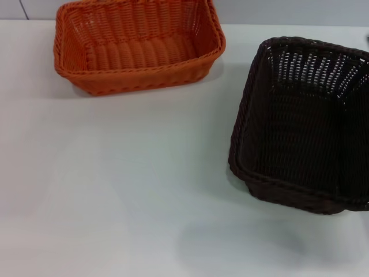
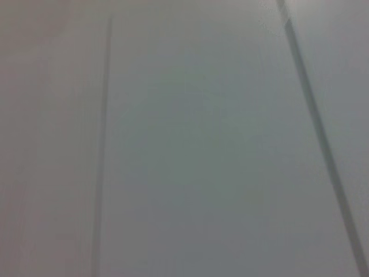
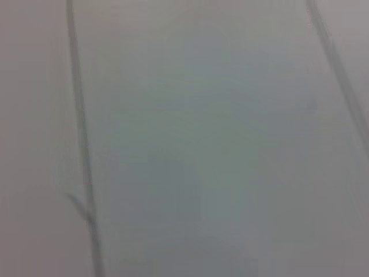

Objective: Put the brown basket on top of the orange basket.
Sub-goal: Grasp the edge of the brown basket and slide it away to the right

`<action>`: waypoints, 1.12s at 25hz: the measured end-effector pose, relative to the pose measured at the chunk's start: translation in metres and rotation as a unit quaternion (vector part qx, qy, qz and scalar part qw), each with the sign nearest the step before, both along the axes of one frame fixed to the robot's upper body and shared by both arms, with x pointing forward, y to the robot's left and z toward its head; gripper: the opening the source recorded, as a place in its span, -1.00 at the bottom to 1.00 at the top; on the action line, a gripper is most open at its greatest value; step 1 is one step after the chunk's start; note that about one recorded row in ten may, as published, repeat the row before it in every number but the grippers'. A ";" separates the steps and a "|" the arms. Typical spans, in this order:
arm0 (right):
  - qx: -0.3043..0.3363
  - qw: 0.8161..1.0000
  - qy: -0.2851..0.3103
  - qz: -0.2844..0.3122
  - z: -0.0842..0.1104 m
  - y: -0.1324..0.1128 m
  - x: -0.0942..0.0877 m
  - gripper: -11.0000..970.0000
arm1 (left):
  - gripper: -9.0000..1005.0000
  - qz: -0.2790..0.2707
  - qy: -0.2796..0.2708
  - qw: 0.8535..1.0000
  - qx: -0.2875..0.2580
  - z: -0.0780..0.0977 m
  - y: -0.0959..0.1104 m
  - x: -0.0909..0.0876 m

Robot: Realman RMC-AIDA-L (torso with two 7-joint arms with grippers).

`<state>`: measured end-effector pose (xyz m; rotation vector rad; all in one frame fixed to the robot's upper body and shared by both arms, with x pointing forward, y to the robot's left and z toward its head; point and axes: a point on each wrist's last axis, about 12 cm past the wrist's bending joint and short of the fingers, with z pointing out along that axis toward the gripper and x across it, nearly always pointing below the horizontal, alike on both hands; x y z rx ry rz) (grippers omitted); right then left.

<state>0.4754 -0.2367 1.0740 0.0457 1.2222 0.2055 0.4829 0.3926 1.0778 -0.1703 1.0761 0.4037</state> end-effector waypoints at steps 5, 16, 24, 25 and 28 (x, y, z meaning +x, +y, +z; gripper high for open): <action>-0.021 0.994 0.062 0.092 0.034 0.029 0.047 0.69 | 0.48 0.045 0.049 0.998 -0.003 -0.020 0.016 -0.021; -0.108 0.891 0.299 0.323 0.136 0.085 0.068 0.69 | 0.48 0.075 0.120 0.990 -0.012 -0.042 0.026 -0.043; -0.183 0.755 0.468 0.421 0.168 0.066 0.055 0.69 | 0.48 0.099 0.151 0.983 -0.028 -0.050 0.032 -0.045; -0.191 0.743 0.481 0.425 0.168 0.063 0.054 0.69 | 0.48 0.105 0.151 0.982 -0.032 -0.051 0.033 -0.046; -0.228 0.715 0.515 0.415 0.168 0.054 0.049 0.69 | 0.48 0.123 0.151 0.980 -0.043 -0.053 0.037 -0.049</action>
